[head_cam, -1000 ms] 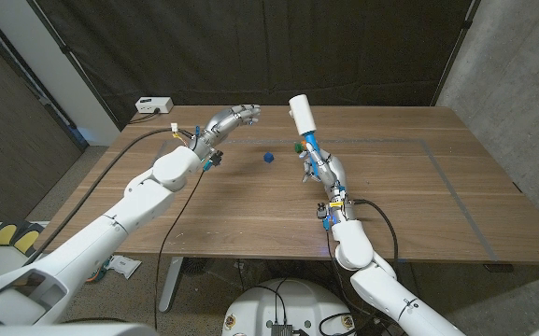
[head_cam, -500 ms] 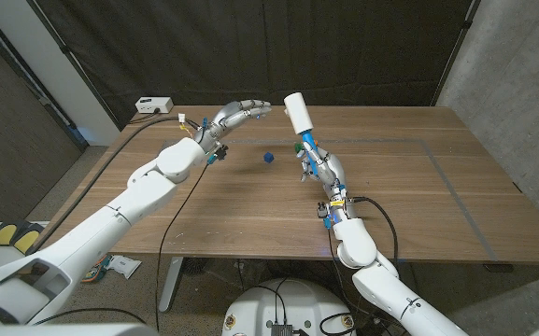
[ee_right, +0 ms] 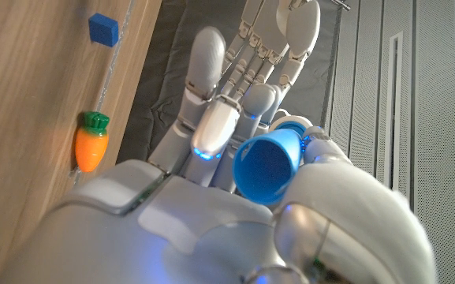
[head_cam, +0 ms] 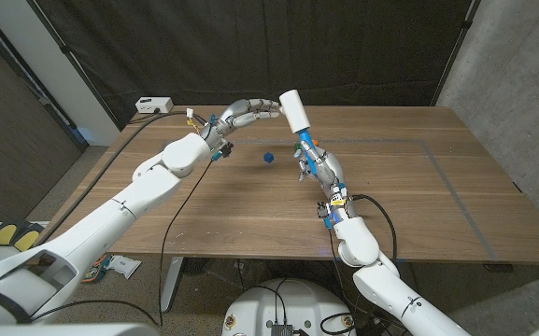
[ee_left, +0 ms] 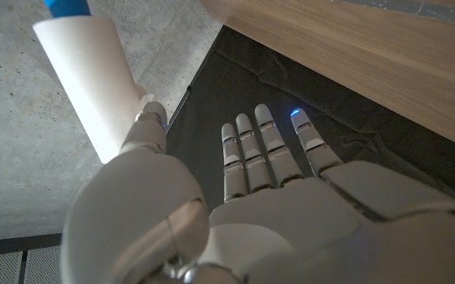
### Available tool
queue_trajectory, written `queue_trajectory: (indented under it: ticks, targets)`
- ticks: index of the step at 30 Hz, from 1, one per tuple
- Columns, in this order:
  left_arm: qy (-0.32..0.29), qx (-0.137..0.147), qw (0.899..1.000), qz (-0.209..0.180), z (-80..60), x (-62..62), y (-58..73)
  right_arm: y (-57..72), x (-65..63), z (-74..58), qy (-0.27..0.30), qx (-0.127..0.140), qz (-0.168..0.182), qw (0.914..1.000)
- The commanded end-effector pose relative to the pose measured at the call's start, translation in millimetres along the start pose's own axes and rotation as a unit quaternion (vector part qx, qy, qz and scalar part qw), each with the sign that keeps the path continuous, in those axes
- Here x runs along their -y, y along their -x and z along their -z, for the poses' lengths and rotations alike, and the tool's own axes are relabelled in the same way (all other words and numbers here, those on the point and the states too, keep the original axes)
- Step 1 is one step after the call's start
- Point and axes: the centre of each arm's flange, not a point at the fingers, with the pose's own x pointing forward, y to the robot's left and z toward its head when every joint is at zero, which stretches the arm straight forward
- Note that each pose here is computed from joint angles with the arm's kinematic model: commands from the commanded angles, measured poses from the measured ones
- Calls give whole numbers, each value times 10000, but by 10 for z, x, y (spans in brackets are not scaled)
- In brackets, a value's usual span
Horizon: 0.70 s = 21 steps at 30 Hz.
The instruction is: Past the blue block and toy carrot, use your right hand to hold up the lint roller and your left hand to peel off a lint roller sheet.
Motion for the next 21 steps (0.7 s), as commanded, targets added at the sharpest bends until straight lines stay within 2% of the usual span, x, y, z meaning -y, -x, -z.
queue_trajectory:
  ticks: [1, 5, 14, 21]
  targets:
    - [68, 252, 9988, 421, -30, 25, -76, -37, -33, -5, -32, 57, -72, 10000]
    - [-2, 303, 9969, 729, -37, 11, -88, -56, -37, -2, -34, 71, -7, 10000]
    - [-45, 417, 9933, 1077, -14, -16, -116, -97, -60, 29, -37, 68, 13, 10000]
    - [519, 573, 9945, 709, 78, -38, -123, -119, -78, 30, -23, 69, -54, 10000]
